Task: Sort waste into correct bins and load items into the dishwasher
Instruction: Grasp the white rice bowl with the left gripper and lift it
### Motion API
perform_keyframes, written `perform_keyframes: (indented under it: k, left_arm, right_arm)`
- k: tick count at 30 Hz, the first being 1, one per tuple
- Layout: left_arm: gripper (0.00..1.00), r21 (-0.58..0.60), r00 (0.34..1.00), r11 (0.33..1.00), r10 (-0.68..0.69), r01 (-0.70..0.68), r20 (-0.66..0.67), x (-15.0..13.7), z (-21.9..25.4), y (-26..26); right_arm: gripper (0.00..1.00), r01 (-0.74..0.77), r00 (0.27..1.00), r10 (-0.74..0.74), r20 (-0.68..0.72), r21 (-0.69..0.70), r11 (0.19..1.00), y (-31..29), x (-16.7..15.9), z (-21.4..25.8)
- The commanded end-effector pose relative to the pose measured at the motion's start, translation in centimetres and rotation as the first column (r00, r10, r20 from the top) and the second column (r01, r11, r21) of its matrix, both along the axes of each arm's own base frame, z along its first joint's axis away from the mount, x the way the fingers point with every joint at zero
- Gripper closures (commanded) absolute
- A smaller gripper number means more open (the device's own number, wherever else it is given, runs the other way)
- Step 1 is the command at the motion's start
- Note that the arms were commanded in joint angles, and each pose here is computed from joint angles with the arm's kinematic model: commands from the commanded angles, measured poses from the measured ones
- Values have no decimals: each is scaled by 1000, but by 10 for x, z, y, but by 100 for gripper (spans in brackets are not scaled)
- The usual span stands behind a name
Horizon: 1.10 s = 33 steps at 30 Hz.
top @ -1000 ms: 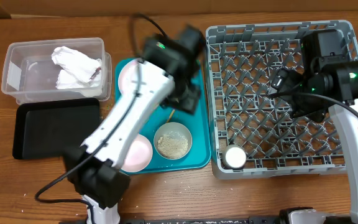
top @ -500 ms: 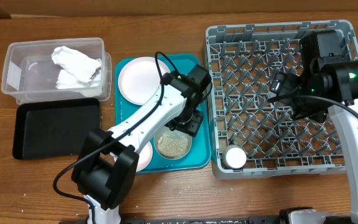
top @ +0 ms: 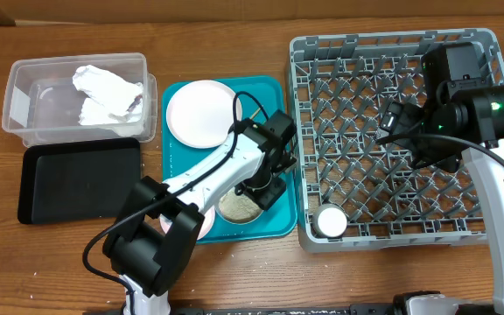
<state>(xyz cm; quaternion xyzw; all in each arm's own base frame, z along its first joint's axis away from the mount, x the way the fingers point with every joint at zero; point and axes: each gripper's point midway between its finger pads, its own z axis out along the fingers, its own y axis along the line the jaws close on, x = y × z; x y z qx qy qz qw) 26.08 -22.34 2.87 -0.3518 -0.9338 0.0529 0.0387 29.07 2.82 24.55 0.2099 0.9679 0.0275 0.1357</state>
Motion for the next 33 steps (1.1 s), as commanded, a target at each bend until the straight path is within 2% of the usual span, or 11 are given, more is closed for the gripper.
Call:
perform_keyframes:
  k: [1,5,13,20,24,33]
  left_arm:
    - [55,-4,999,999,-45,45,-9,-4,-5,1]
    - [72,4,1000,1000,-28,28,-6,-4,-5,2]
    - [96,4,998,998,57,-57,5,3,1,-2]
    - [96,-56,982,984,175,-171,76,36,59,-22]
    - [96,-62,945,951,308,-303,111,57,100,-12]
    - [96,-91,805,808,588,-582,75,81,152,74]
  right_arm:
    - [8,-4,999,4,47,0,1000,-1,1,13]
    - [8,-4,999,4,47,0,1000,-1,1,13]
    - [8,-4,998,4,55,1,1000,-1,3,14]
    - [8,-4,998,4,58,1,1000,-1,4,14]
    - [8,-4,998,4,59,2,1000,-1,4,14]
    - [7,-5,998,4,65,2,1000,0,6,14]
